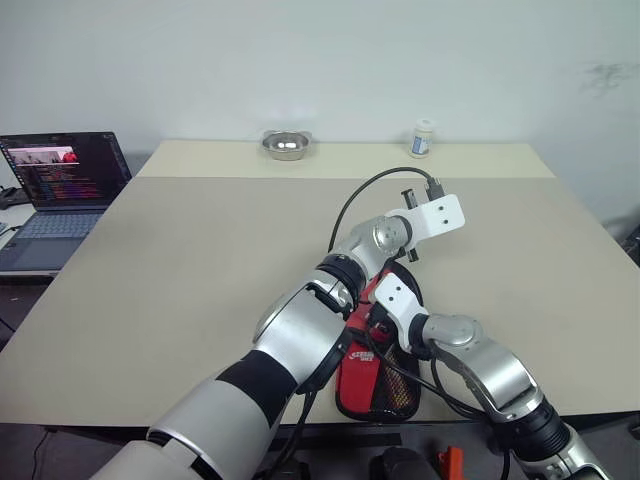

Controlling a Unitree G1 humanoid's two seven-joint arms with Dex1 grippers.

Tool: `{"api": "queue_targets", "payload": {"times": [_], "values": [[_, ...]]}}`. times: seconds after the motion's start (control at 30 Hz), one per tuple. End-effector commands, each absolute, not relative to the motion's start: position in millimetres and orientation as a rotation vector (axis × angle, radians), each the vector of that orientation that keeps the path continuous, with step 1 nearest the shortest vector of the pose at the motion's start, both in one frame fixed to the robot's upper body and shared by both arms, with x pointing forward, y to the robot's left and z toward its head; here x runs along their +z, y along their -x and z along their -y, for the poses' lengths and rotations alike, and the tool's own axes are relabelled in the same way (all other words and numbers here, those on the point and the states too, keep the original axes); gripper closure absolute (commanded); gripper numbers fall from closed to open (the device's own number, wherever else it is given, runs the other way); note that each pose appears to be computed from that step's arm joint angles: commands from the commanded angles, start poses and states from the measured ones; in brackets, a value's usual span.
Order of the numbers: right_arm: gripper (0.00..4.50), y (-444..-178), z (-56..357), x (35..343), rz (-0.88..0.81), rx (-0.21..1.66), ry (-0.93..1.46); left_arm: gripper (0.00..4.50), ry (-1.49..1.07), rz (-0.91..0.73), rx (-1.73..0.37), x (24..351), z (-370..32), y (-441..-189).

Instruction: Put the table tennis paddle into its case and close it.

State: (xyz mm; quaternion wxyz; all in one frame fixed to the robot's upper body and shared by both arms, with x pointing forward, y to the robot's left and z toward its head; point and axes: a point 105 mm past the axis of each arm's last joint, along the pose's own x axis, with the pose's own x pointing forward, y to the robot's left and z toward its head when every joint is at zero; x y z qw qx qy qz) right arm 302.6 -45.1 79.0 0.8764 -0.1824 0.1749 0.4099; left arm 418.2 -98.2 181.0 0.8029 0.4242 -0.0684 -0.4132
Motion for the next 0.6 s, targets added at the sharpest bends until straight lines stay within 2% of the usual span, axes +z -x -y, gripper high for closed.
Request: {"api": "queue_targets", "payload": {"times": [0.03, 0.3, 0.43, 0.6], "values": [[0.00, -270.5, 53.7, 8.3, -0.686, 0.882, 0.384, 4.21, -0.839, 0.304, -1.090, 204.8, 163.7, -370.2], [0.00, -275.6, 54.1, 9.6, -0.674, 0.870, 0.390, 4.21, -0.872, 0.225, -1.201, 176.4, 165.6, -359.2], [0.00, -278.3, 54.9, 10.7, -0.668, 0.867, 0.393, 2.86, -0.883, 0.178, -1.210, 165.9, 156.9, -363.1], [0.00, -285.4, 61.4, 10.4, -0.662, 0.845, 0.404, 1.00, -0.849, 0.158, -1.183, 168.4, 146.3, -372.2]]}}
